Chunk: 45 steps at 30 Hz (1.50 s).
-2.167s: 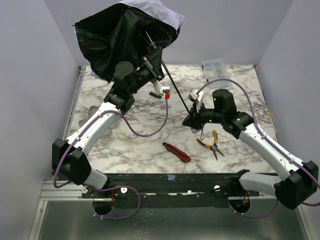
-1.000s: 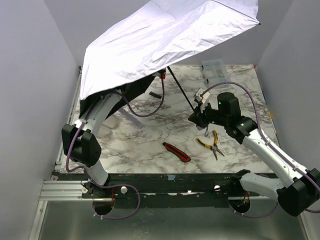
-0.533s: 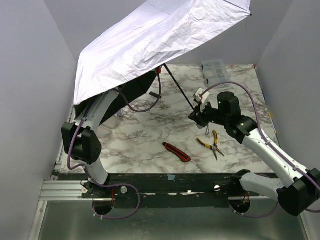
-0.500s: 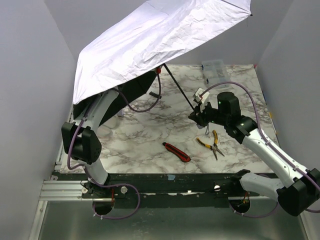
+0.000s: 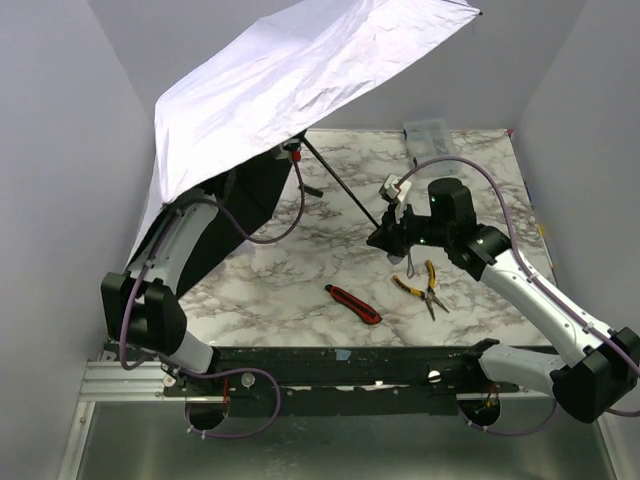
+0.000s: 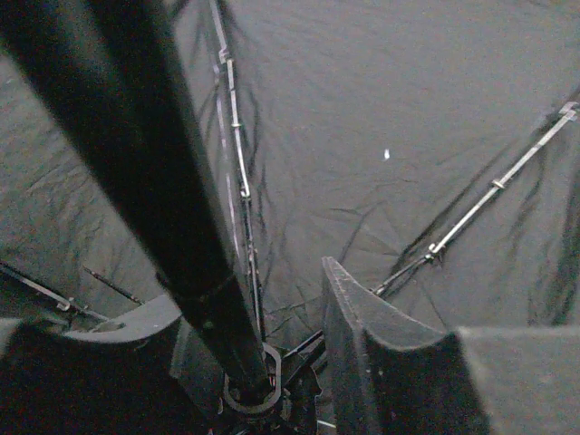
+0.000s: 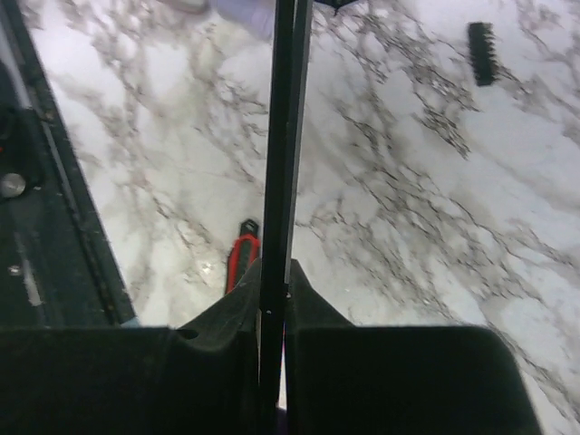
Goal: Open the umbrella
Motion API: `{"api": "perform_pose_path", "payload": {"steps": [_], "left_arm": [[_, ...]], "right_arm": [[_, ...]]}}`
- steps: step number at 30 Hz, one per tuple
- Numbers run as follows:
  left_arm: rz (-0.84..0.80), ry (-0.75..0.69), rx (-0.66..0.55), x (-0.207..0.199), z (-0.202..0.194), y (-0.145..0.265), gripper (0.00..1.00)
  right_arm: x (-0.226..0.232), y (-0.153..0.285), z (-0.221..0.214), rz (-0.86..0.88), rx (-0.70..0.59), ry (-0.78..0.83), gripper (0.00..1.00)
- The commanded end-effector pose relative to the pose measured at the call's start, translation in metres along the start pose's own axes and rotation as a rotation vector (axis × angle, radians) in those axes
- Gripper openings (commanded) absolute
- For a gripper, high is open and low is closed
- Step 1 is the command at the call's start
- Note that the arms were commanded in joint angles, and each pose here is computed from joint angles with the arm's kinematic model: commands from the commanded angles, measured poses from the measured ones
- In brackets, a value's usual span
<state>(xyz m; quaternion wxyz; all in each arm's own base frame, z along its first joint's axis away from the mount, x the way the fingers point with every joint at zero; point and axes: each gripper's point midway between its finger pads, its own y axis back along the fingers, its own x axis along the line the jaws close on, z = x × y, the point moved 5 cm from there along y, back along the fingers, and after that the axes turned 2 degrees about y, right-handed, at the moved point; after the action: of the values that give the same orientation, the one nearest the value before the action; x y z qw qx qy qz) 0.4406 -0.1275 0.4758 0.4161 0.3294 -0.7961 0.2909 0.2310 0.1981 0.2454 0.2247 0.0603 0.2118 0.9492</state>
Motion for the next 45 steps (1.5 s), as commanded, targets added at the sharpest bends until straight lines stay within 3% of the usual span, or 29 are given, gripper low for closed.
{"api": "perform_pose_path", "payload": {"steps": [1,14,21,31,34,41,42,43,45], "left_arm": [[-0.003,0.013,0.101,0.018,-0.013,0.030,0.48],[-0.094,0.136,-0.200,-0.004,0.069,0.033,0.50],[-0.118,0.198,-0.031,-0.011,0.047,0.036,0.33],[-0.119,0.198,0.247,-0.020,-0.028,0.046,0.24],[-0.110,0.186,0.316,-0.018,-0.053,0.050,0.17],[-0.025,0.129,0.321,0.005,-0.067,0.045,0.00],[-0.005,0.101,0.282,0.009,-0.061,0.044,0.00],[0.011,0.076,0.240,0.013,-0.054,0.043,0.00],[0.037,0.057,0.163,0.020,-0.036,0.038,0.00]], "right_arm": [[0.019,0.002,0.037,0.148,-0.111,-0.054,0.00],[0.019,0.006,0.079,0.152,-0.271,-0.095,0.00],[0.024,0.012,0.071,0.156,-0.256,-0.077,0.00],[0.032,0.025,0.052,0.137,-0.203,-0.039,0.00],[0.033,0.028,0.046,0.129,-0.181,-0.037,0.00],[0.033,0.021,0.031,0.155,-0.114,-0.037,0.00],[0.032,0.019,0.032,0.161,-0.109,-0.045,0.02],[0.031,0.017,0.033,0.165,-0.107,-0.053,0.11],[0.029,0.014,0.037,0.166,-0.125,-0.059,0.34]]}}
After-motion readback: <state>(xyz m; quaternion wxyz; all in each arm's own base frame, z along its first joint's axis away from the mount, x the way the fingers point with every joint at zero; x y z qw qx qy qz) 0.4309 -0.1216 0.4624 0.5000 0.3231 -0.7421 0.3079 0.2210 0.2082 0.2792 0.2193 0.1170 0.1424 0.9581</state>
